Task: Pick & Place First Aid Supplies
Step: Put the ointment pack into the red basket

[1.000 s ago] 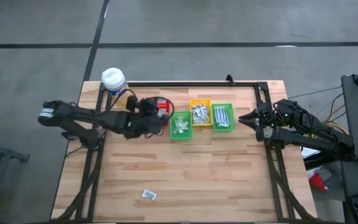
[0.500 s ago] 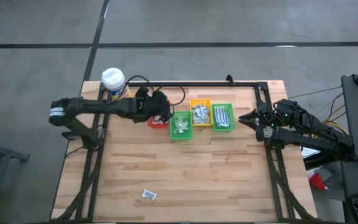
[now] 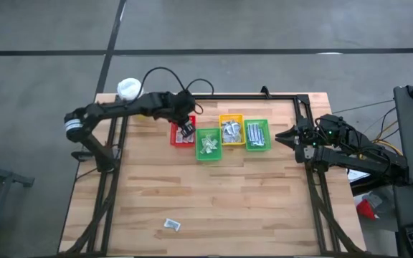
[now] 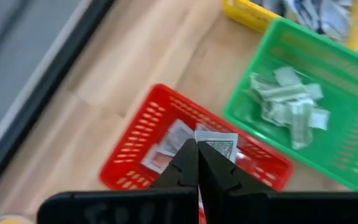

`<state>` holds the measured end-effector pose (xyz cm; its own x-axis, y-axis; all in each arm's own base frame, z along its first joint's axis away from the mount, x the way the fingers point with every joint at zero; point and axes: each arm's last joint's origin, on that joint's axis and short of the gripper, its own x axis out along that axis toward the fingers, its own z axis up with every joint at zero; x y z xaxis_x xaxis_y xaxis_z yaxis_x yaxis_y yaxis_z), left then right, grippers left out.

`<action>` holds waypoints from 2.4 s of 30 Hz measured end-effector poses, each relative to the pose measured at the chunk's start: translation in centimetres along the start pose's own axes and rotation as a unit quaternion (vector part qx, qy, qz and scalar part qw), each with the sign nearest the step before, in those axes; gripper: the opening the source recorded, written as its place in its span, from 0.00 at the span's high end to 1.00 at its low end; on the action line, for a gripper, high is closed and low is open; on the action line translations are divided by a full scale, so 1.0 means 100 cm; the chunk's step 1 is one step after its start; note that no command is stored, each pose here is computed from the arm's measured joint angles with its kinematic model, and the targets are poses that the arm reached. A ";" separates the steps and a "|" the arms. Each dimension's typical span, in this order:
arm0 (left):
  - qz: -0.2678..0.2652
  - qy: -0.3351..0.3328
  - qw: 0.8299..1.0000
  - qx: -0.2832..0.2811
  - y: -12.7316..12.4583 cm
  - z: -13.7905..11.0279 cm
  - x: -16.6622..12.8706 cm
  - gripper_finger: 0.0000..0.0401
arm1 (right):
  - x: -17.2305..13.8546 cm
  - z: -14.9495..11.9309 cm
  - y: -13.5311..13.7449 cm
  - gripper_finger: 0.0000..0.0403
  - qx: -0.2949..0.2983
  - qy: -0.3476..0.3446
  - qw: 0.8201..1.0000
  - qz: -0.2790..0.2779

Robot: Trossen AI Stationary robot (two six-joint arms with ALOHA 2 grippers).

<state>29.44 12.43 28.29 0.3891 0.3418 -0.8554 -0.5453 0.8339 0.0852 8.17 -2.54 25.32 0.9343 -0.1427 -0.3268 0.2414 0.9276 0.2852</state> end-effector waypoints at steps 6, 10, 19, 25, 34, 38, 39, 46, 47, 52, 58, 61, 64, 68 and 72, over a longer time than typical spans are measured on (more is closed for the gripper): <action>-0.054 0.040 0.998 -0.007 0.012 -0.002 0.015 1.00 | 0.000 0.000 0.000 0.83 0.000 0.000 1.000 0.000; -0.076 0.072 0.994 -0.002 0.015 -0.004 0.028 1.00 | 0.000 0.000 0.000 0.82 0.001 0.000 1.000 0.000; -0.092 0.130 0.987 -0.005 0.015 -0.009 0.064 1.00 | 0.000 0.000 0.000 0.79 0.001 0.000 1.000 0.000; -0.121 0.147 0.982 -0.015 0.022 -0.009 0.079 1.00 | 0.000 0.000 0.000 0.79 0.001 0.000 1.000 0.000; -0.118 0.149 0.981 -0.025 0.029 -0.009 0.082 1.00 | 0.000 0.000 0.000 0.83 0.001 0.000 1.000 0.000; -0.118 0.145 0.982 -0.022 0.029 -0.008 0.083 1.00 | 0.000 0.000 0.000 0.83 0.001 0.001 1.000 0.000; -0.118 0.143 0.982 -0.022 0.029 -0.008 0.083 1.00 | 0.000 0.000 0.000 0.82 0.001 0.001 1.000 0.000; -0.107 0.136 0.984 -0.029 0.028 -0.007 0.095 1.00 | 0.000 0.000 0.000 0.80 0.001 0.000 1.000 0.000; -0.103 0.138 0.985 -0.029 0.029 -0.007 0.096 1.00 | 0.000 0.000 0.000 0.80 0.001 0.001 1.000 0.000; -0.098 0.138 0.985 -0.029 0.029 -0.007 0.097 0.96 | 0.000 0.000 0.000 0.79 0.001 0.001 1.000 0.000; -0.096 0.134 0.985 -0.042 0.029 -0.006 0.095 0.80 | 0.000 0.000 0.000 0.80 0.001 0.001 1.000 0.000; -0.095 0.141 0.984 -0.046 0.030 -0.004 0.091 0.72 | 0.000 0.000 0.000 0.81 0.001 0.001 1.000 0.000; -0.095 0.169 0.979 -0.058 0.031 0.000 0.079 0.66 | 0.000 0.000 0.000 0.82 0.001 0.001 1.000 0.000; -0.112 0.248 0.956 -0.112 0.026 0.000 0.056 0.62 | 0.000 0.000 0.000 0.83 0.001 0.001 1.000 0.000; -0.145 0.326 0.925 -0.127 0.006 -0.004 0.034 0.62 | 0.000 0.000 0.000 0.82 0.001 0.001 1.000 0.000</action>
<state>30.14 13.94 25.24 0.0604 -0.2842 -0.9569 -0.6768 0.6930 -0.2485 8.17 -2.54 25.30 0.9339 -0.1426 -0.3280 0.2422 0.9269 0.2867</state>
